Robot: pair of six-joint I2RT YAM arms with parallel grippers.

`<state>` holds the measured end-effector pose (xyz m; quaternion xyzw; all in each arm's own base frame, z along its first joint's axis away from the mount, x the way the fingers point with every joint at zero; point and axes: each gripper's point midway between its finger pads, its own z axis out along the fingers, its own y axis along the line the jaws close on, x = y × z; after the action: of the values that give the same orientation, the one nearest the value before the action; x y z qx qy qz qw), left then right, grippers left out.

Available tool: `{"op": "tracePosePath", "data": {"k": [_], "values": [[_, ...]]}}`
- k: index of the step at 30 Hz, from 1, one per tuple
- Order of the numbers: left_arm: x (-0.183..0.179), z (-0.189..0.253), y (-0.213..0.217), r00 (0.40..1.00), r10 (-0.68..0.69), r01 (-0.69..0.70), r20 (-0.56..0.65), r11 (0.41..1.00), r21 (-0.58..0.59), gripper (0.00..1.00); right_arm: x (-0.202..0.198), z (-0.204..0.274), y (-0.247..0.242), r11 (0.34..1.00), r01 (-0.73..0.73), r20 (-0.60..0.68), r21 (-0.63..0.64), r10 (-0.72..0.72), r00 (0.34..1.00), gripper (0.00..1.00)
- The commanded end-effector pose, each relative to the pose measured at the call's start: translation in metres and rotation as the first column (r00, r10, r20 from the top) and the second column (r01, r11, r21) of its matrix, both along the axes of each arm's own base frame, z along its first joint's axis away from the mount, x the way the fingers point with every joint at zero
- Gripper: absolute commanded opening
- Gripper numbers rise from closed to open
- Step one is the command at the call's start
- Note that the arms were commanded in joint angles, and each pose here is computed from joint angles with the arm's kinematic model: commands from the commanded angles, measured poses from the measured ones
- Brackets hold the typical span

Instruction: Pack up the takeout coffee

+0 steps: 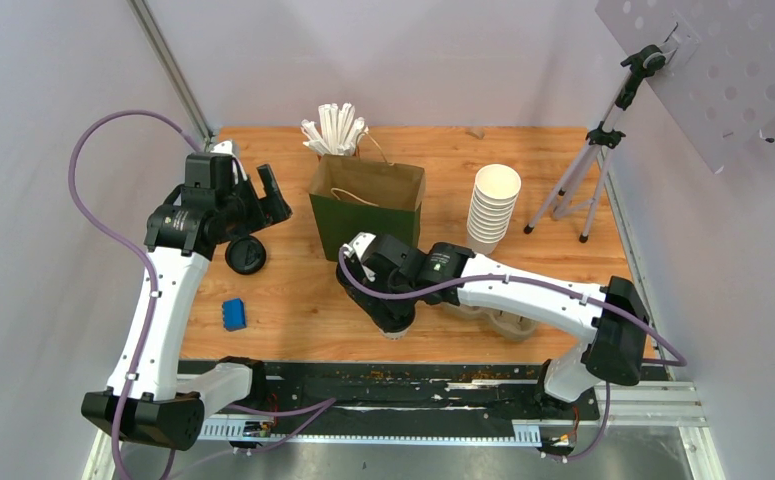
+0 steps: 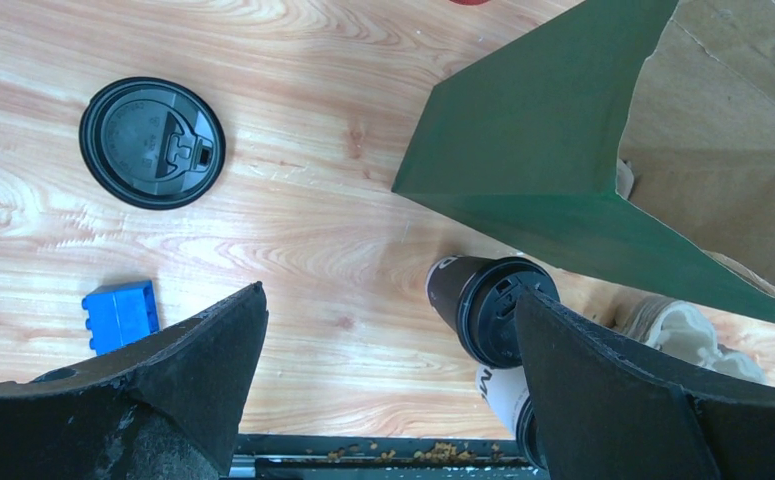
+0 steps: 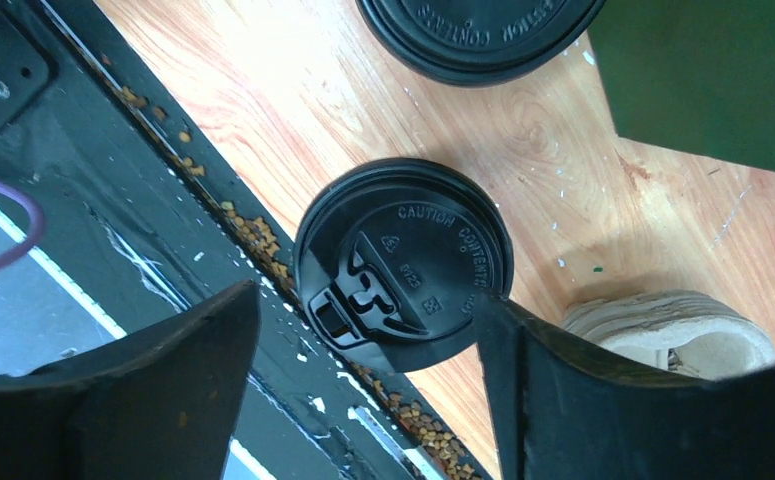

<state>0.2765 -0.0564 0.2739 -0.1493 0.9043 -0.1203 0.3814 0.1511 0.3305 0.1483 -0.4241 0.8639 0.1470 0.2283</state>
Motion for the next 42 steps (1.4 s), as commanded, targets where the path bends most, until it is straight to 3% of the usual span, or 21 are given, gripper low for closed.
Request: {"op": "tracePosePath", "data": {"k": [1, 2, 4, 24, 42], "values": [[0.005, 0.015, 0.005, 0.999, 0.017, -0.018, 0.051, 1.0, 0.025, 1.0, 0.007, 0.033, 0.009, 0.998, 0.001, 0.058, 0.064, -0.005, 0.998, 0.86], [0.004, 0.015, 0.006, 0.999, 0.018, -0.02, 0.051, 0.999, 0.026, 1.0, 0.008, 0.034, 0.008, 0.998, 0.004, 0.066, 0.067, -0.008, 0.998, 0.97], [0.004, 0.015, 0.006, 0.998, 0.02, -0.021, 0.053, 0.999, 0.029, 1.0, 0.01, 0.033, 0.004, 0.998, 0.011, 0.081, 0.066, -0.016, 0.997, 1.0], [0.002, 0.014, 0.006, 0.998, 0.014, -0.015, 0.053, 0.999, 0.032, 1.0, 0.015, 0.003, -0.006, 0.997, -0.019, 0.007, -0.074, 0.02, 1.0, 0.98], [0.001, 0.012, 0.007, 0.998, 0.014, -0.016, 0.057, 0.999, 0.035, 1.0, 0.016, -0.007, 0.001, 0.996, -0.038, -0.043, -0.076, 0.035, 0.998, 0.93]]}}
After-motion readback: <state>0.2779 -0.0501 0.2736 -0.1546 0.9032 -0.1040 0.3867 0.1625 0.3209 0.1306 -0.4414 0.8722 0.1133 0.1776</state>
